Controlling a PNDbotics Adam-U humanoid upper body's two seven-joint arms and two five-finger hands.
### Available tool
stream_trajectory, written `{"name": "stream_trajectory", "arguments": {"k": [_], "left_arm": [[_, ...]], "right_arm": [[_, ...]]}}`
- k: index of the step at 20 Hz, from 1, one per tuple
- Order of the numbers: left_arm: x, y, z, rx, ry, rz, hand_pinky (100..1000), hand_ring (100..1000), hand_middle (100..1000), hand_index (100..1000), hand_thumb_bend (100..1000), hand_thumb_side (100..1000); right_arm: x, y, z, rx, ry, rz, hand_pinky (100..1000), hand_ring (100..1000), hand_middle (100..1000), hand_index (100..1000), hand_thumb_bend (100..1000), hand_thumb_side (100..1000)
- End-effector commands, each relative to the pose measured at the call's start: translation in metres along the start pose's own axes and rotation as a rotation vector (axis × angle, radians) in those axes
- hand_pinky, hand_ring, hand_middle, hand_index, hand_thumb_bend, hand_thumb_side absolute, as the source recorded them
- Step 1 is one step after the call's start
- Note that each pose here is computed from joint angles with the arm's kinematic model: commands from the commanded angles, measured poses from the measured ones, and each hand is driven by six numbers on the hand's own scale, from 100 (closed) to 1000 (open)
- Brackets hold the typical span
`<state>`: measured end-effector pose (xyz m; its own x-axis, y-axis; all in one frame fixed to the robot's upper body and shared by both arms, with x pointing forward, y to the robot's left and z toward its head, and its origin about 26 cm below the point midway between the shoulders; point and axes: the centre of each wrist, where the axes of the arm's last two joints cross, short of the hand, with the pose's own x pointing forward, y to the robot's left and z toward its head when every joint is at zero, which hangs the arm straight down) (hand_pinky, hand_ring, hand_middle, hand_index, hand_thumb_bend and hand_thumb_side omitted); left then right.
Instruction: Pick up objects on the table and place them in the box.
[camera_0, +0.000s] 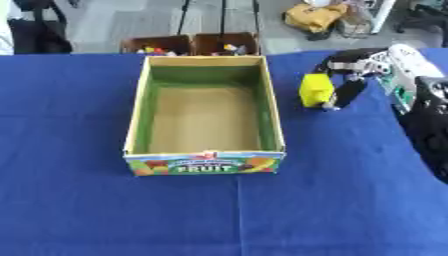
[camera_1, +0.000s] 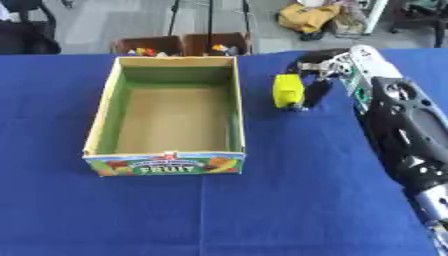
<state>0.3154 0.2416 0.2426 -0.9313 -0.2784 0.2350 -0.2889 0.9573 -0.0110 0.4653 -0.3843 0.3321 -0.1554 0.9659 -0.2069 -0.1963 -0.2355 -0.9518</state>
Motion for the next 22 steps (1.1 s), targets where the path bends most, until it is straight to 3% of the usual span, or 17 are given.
{"name": "stream_trajectory", "arguments": {"k": [1, 2, 3, 5, 14, 22], "left_arm": [[0.005, 0.0004, -0.0054, -0.003, -0.026, 0.007, 461, 780, 840, 893, 100, 1000], [0.0051, 0.0004, -0.0054, -0.003, -0.026, 0.007, 461, 780, 840, 893, 100, 1000], [0.0051, 0.0003, -0.0054, -0.003, -0.026, 0.007, 460, 780, 840, 893, 100, 1000], [0.0051, 0.0001, -0.0054, -0.003, -0.025, 0.008, 460, 780, 840, 893, 100, 1000], [0.0054, -0.0005, -0.0061, -0.003, -0.023, 0.009, 460, 780, 840, 893, 100, 1000], [0.0053, -0.0003, -0.0064, -0.002, -0.021, 0.007, 461, 779, 840, 893, 100, 1000]], "right_arm": [[-0.0062, -0.0124, 0.0076, -0.035, 0.005, -0.006, 636, 817, 789, 883, 391, 358], [-0.0061, -0.0125, 0.0076, -0.035, 0.004, -0.007, 636, 817, 789, 883, 391, 358], [-0.0056, -0.0133, 0.0077, -0.04, 0.002, -0.009, 586, 767, 693, 824, 387, 364], [-0.004, -0.0155, 0.0081, -0.07, -0.004, -0.021, 568, 750, 654, 799, 379, 372], [-0.0026, -0.0161, 0.0076, -0.118, 0.006, -0.041, 522, 692, 521, 674, 319, 384], [-0.0038, -0.0181, 0.0088, -0.148, 0.013, -0.054, 461, 620, 419, 526, 178, 383]]}}
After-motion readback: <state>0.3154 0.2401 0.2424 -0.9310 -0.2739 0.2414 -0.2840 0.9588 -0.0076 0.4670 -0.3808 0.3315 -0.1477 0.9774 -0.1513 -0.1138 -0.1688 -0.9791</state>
